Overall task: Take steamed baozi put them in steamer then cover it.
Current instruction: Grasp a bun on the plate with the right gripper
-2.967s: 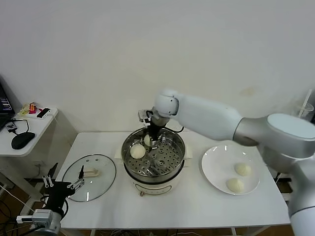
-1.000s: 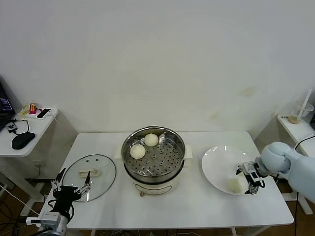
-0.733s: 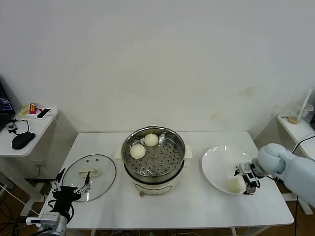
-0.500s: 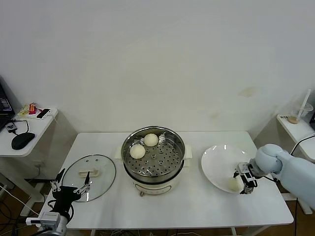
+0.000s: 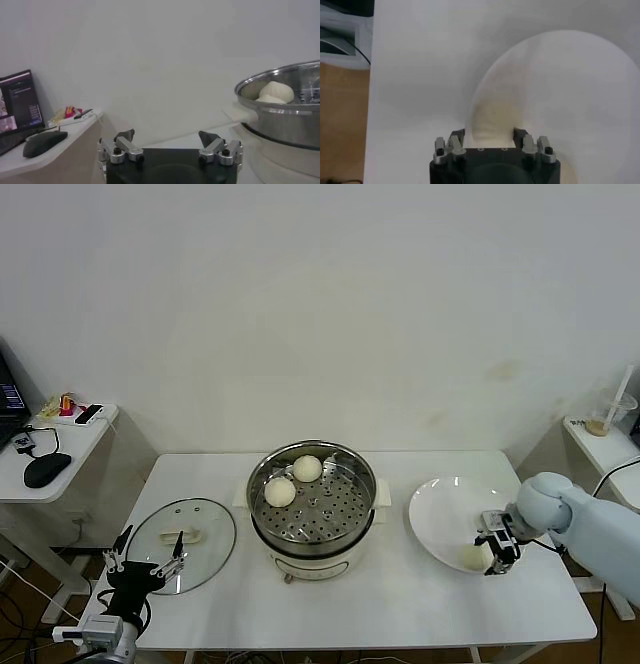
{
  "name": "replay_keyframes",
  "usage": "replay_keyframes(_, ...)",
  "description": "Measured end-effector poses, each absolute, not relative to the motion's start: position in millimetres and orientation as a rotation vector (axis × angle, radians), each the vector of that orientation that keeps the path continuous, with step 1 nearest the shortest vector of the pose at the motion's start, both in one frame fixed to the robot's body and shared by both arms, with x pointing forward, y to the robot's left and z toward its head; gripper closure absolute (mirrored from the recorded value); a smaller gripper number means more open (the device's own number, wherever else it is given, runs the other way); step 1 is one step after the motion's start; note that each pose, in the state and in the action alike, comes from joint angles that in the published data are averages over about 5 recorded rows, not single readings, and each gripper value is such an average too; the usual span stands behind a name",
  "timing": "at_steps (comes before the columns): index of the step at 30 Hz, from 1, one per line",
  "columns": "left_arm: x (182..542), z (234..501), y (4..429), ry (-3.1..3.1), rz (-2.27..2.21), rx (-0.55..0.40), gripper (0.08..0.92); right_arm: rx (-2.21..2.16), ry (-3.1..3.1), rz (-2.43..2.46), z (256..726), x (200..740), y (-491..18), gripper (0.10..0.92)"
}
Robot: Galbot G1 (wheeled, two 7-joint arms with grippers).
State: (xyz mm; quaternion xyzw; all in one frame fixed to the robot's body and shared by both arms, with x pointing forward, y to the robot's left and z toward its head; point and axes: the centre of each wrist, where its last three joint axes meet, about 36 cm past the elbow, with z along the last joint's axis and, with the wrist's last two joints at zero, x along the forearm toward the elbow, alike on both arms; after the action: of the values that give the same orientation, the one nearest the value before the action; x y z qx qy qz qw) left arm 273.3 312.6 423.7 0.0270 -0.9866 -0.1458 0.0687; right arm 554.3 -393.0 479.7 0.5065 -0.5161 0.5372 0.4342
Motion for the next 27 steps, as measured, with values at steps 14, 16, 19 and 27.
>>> replay_keyframes(14, 269.7, 425.4, 309.4, -2.973, -0.431, 0.075, 0.177, 1.248, -1.289, 1.339, 483.4, 544.6, -401.4, 0.420)
replay_keyframes(16, 269.1, 425.5, 309.0, -2.973, -0.430, 0.076, 0.177, 1.244, -1.293, 1.340, 482.7, 544.5, -402.0, 0.420)
replay_keyframes(19, 268.3, 425.6, 308.6, -2.973, -0.429, 0.077, 0.177, 1.237, -1.299, 1.343, 481.0, 545.0, -402.0, 0.419)
replay_keyframes(27, 267.3, 426.2, 310.0, -2.973, -0.433, 0.086, 0.177, 1.221, -1.324, 1.360, 477.6, 549.5, -398.6, 0.367)
